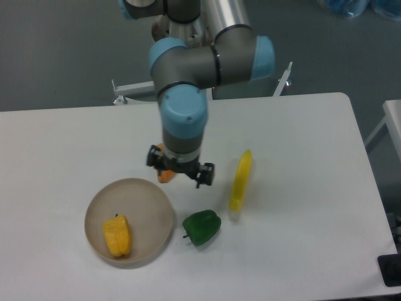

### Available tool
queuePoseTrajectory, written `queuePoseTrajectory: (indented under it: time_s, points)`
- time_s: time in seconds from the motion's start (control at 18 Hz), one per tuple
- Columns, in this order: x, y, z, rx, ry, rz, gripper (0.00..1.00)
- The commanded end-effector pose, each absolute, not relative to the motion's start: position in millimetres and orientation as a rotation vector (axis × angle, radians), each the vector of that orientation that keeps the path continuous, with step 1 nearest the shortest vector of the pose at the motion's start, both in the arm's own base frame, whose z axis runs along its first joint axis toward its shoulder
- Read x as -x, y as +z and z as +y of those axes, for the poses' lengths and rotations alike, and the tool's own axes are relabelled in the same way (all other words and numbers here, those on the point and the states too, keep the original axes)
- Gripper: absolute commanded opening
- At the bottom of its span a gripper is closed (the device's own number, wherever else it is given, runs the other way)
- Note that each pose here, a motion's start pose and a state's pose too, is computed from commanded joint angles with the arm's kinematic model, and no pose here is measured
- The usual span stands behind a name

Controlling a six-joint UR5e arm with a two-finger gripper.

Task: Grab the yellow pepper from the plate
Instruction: 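Move the gripper over the yellow pepper on the beige plate, then lower the open gripper around the yellow pepper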

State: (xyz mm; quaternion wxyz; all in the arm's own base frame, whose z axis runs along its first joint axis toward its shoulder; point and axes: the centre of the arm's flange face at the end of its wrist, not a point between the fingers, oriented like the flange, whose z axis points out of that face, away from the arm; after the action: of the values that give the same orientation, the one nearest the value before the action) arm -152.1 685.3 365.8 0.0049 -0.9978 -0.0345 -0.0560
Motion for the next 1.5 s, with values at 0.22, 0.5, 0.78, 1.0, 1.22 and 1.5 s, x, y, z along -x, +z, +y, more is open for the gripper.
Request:
queuePoseTrajectory:
  time_s: [0.22, 0.5, 0.78, 1.0, 1.22, 1.5]
  points:
    - [121, 348, 714, 3.027, -0.221, -0.247, 1.0]
    - [102, 327, 729, 3.021, -0.237, -0.227, 1.0]
    - [86, 307, 741, 3.024, -0.244, -0.229, 1.0]
    - [73, 291, 750, 3.016, -0.248, -0.197, 1.0]
    - [74, 278, 754, 3.025, -0.252, -0.198, 1.0]
    - [63, 259, 760, 3.048, -0.26, -0.18, 1.0]
